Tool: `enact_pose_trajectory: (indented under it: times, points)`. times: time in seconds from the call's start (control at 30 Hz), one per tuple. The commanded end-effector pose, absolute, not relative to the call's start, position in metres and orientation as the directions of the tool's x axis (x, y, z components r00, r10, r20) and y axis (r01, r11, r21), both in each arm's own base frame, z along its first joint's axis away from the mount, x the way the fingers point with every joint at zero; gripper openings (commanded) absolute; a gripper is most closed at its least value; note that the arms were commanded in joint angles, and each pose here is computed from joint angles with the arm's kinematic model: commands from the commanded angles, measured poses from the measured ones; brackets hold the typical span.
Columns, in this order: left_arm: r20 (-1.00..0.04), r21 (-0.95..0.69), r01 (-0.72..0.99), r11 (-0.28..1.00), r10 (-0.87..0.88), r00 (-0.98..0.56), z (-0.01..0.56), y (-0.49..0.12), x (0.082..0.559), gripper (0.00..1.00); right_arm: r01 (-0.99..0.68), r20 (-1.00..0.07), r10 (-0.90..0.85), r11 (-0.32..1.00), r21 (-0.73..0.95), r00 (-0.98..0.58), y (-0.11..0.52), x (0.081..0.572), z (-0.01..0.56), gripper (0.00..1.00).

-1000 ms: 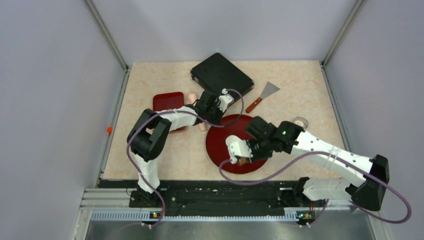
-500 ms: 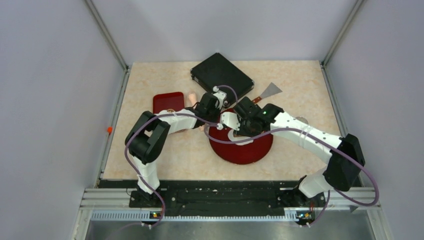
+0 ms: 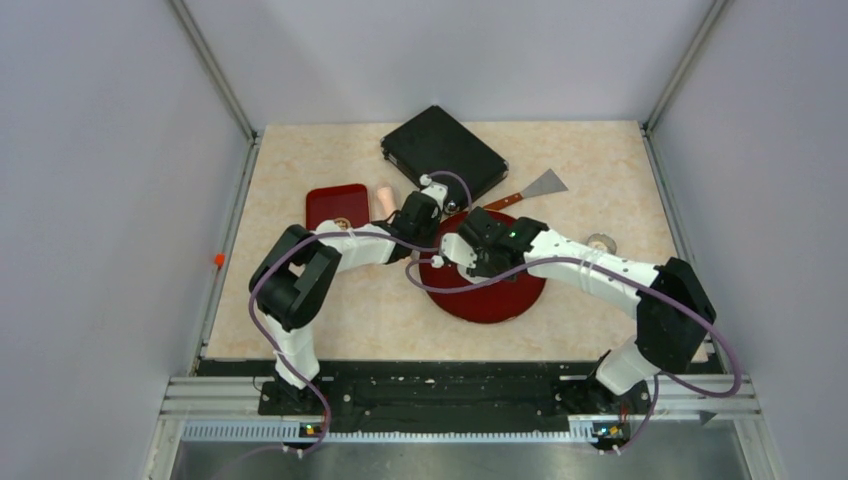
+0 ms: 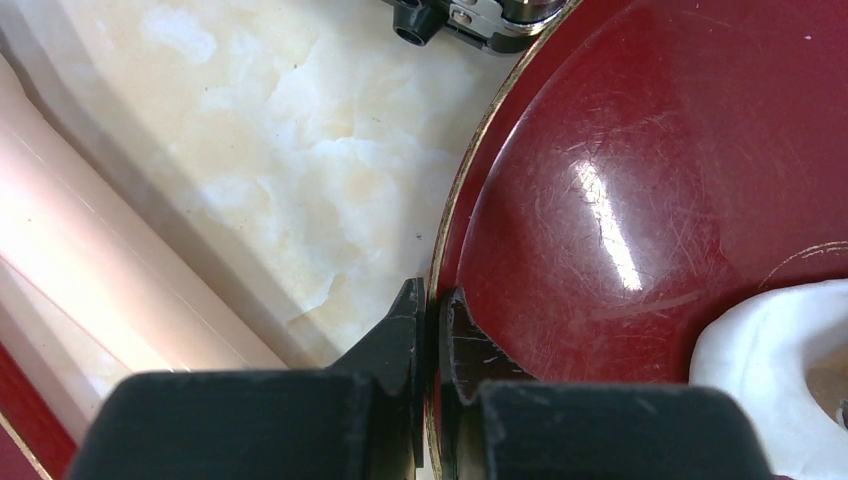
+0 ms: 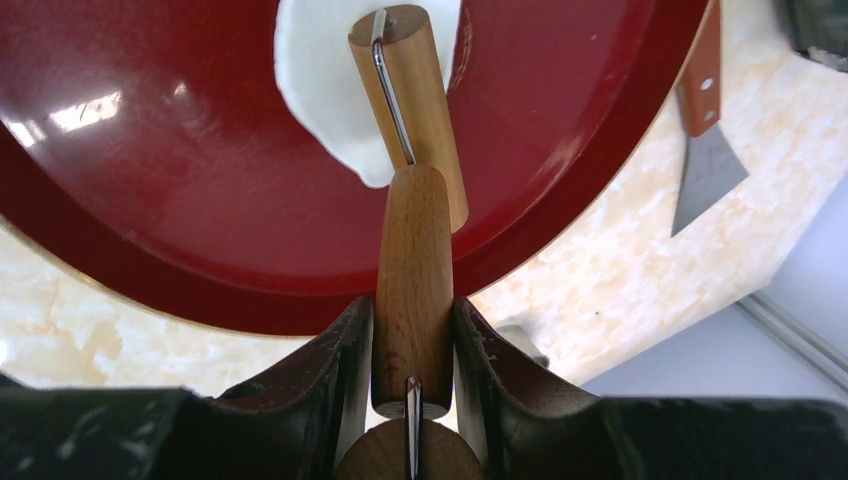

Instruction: Roll out the dumpling wrappers from the dough

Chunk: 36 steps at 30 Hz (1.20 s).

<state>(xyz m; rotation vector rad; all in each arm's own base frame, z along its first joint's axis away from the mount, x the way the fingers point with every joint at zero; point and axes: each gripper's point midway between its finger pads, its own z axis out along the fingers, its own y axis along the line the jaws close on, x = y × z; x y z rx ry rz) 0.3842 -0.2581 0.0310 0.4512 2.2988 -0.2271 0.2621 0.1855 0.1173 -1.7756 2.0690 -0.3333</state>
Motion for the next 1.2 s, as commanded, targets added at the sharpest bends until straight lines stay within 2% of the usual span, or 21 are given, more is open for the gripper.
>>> enact_pose_trajectory:
  times: [0.0,0.3,0.47,1.17]
  points:
    - [-0.752,0.073,0.275,0.959,0.234,-0.616,0.025,-0.231,0.397,0.00,-0.889,-0.100,-0.990,0.131,-0.438,-0.097,0.188,0.258,0.106,0.00]
    - [-0.772,0.095,0.257,0.962,0.234,-0.591,0.027,-0.226,0.401,0.00,-0.983,0.008,-0.999,-0.044,-0.178,0.043,0.173,0.186,0.074,0.00]
    - [-0.778,0.095,0.256,0.962,0.232,-0.584,0.029,-0.226,0.402,0.00,-0.995,0.029,-0.997,-0.072,-0.066,0.071,0.163,0.160,0.066,0.00]
    - [-0.785,0.098,0.252,0.963,0.230,-0.575,0.030,-0.225,0.402,0.00,-0.987,0.036,-0.991,-0.127,0.100,0.131,0.152,0.121,0.057,0.00]
